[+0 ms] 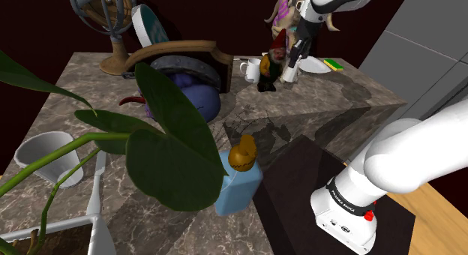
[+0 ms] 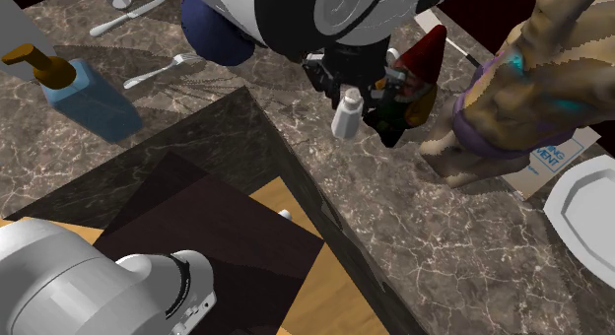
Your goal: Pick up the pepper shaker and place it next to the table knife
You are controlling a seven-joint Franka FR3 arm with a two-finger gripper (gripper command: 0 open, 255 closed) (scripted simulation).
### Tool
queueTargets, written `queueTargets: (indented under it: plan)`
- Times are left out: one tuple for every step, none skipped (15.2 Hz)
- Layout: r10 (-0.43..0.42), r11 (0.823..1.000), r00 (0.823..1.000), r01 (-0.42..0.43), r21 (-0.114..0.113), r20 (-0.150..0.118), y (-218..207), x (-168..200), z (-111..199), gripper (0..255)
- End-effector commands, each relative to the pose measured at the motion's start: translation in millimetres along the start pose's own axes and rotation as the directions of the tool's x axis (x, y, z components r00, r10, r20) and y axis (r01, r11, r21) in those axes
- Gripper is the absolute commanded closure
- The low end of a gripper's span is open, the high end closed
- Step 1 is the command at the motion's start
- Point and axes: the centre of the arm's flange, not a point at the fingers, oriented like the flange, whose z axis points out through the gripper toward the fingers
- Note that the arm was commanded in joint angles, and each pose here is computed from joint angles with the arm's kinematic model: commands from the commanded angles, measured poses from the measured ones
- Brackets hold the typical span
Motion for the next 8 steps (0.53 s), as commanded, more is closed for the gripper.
queueTargets:
  plan:
    - [0.000,1.000,1.000,0.000,0.000,0.000,1.3,-0.2,-10.5,255]
    - [0.000,1.000,1.000,0.000,0.000,0.000,1.8,-0.1,-15.7,255]
    - [0.000,1.000,1.000,0.000,0.000,0.000,2.4,0.0,-21.0,255]
    - [0.000,1.000,1.000,0.000,0.000,0.000,2.9,0.1,-26.2,255]
    - [0.000,1.000,1.000,0.000,0.000,0.000,3.4,0.2,-31.5,255]
    - [0.000,1.000,1.000,0.000,0.000,0.000,4.0,0.3,-36.7,255]
    - [0.000,1.000,1.000,0.000,0.000,0.000,4.0,0.3,-37.7,255]
    - [0.000,1.000,1.000,0.000,0.000,0.000,-8.2,5.2,-38.8,255]
